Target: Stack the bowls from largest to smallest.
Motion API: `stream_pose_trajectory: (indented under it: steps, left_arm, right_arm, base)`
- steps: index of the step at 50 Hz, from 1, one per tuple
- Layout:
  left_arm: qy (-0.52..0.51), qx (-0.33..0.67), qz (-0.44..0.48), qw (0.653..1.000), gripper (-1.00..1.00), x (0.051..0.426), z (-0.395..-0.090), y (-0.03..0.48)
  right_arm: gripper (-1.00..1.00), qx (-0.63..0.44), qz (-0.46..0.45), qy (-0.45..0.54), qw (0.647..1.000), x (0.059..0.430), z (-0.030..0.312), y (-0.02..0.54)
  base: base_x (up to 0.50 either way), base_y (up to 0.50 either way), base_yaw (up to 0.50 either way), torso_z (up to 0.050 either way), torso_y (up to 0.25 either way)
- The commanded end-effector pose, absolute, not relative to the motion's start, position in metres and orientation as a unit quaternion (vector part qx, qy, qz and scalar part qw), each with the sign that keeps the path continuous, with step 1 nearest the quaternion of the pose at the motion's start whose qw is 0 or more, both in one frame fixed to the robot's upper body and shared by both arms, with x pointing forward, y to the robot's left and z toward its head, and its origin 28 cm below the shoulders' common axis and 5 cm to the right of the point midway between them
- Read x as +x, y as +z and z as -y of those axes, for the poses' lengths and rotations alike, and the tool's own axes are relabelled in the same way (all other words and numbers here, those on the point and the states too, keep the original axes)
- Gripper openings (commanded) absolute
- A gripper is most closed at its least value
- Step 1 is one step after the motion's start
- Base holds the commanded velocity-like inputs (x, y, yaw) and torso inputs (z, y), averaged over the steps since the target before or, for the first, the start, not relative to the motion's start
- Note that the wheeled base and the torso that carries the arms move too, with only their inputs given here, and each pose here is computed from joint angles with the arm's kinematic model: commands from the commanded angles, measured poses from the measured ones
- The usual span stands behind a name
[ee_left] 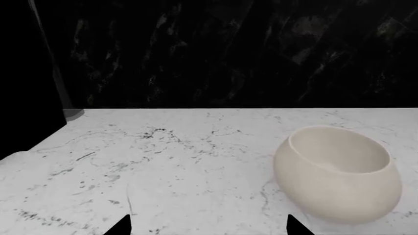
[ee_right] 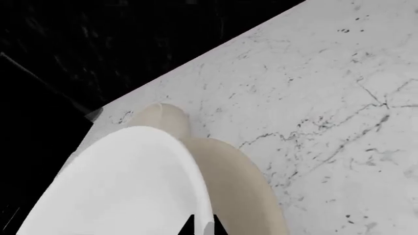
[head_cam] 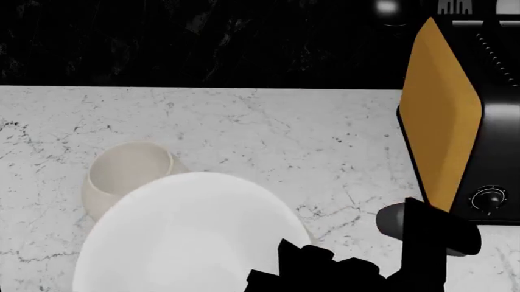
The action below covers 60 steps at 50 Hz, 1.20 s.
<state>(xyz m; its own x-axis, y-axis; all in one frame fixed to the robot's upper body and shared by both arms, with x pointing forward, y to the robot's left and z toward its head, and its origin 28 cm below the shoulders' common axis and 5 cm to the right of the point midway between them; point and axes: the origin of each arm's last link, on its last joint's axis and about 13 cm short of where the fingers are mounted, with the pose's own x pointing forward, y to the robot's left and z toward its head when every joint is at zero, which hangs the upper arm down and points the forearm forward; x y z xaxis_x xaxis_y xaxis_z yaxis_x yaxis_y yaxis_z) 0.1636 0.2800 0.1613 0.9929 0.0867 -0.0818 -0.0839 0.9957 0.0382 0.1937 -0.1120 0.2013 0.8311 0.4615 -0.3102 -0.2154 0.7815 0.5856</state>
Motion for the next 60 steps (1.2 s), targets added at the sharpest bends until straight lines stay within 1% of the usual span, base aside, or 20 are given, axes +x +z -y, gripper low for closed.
stream_pose_trajectory:
  steps: [1,24,25,29,40,43,47,54,55,56,57,58,60]
  left_arm:
    - [0.042,0.009,-0.034,0.999,1.00,0.161,-0.280,0.162]
    - [0.038,0.009,-0.035,0.999,1.00,0.162,-0.278,0.161]
    - [0.038,0.009,-0.035,0.999,1.00,0.162,-0.278,0.161]
    - [0.037,0.010,-0.035,0.999,1.00,0.162,-0.278,0.160]
    - [0.035,0.011,-0.035,0.999,1.00,0.162,-0.278,0.160]
    - [0.035,0.010,-0.034,0.999,1.00,0.162,-0.278,0.161]
    - [0.035,0.010,-0.033,0.999,1.00,0.162,-0.278,0.161]
    - [0.021,-0.003,-0.034,0.999,1.00,0.165,-0.276,0.167]
    - [0.016,-0.027,-0.034,0.999,1.00,0.170,-0.275,0.174]
    - [0.013,0.006,-0.040,0.999,1.00,0.175,-0.276,0.180]
    - [0.041,0.036,-0.082,0.995,1.00,0.187,-0.277,0.187]
    - [0.015,0.074,-0.093,0.993,1.00,0.195,-0.275,0.196]
    - [0.000,0.043,-0.080,0.996,1.00,0.207,-0.276,0.211]
  right_arm:
    - [-1.00,0.286,-0.232,0.185,0.911,0.195,0.108,0.185]
    - [-1.00,0.273,-0.191,0.195,0.922,0.183,0.109,0.212]
    - [1.00,0.271,-0.187,0.192,0.925,0.183,0.109,0.212]
    - [1.00,0.264,-0.165,0.182,0.933,0.182,0.112,0.219]
    - [1.00,0.250,-0.128,0.182,0.942,0.171,0.115,0.237]
    - [1.00,0.242,-0.101,0.182,0.948,0.168,0.116,0.247]
    - [1.00,0.207,-0.052,0.160,0.964,0.164,0.118,0.255]
    - [1.00,0.202,-0.025,0.146,0.968,0.160,0.121,0.255]
    - [1.00,0.206,-0.023,0.142,0.968,0.160,0.122,0.253]
    - [1.00,0.207,-0.022,0.141,0.968,0.159,0.122,0.250]
    - [1.00,0.210,-0.021,0.140,0.967,0.158,0.122,0.247]
    - [1.00,0.215,-0.024,0.142,0.966,0.158,0.121,0.245]
    - [1.00,0.222,-0.024,0.144,0.964,0.158,0.121,0.241]
  base:
    - [0.00,0.00,0.00,0.000,0.000]
    - [0.00,0.00,0.00,0.000,0.000]
    - [0.00,0.00,0.00,0.000,0.000]
    - [0.00,0.00,0.00,0.000,0.000]
    - [0.00,0.00,0.00,0.000,0.000]
    - [0.00,0.00,0.00,0.000,0.000]
    - [0.00,0.00,0.00,0.000,0.000]
    - [0.00,0.00,0.00,0.000,0.000]
    - [0.00,0.00,0.00,0.000,0.000]
    - [0.00,0.00,0.00,0.000,0.000]
    - [0.00,0.00,0.00,0.000,0.000]
    - [0.00,0.00,0.00,0.000,0.000]
    - [0.00,0.00,0.00,0.000,0.000]
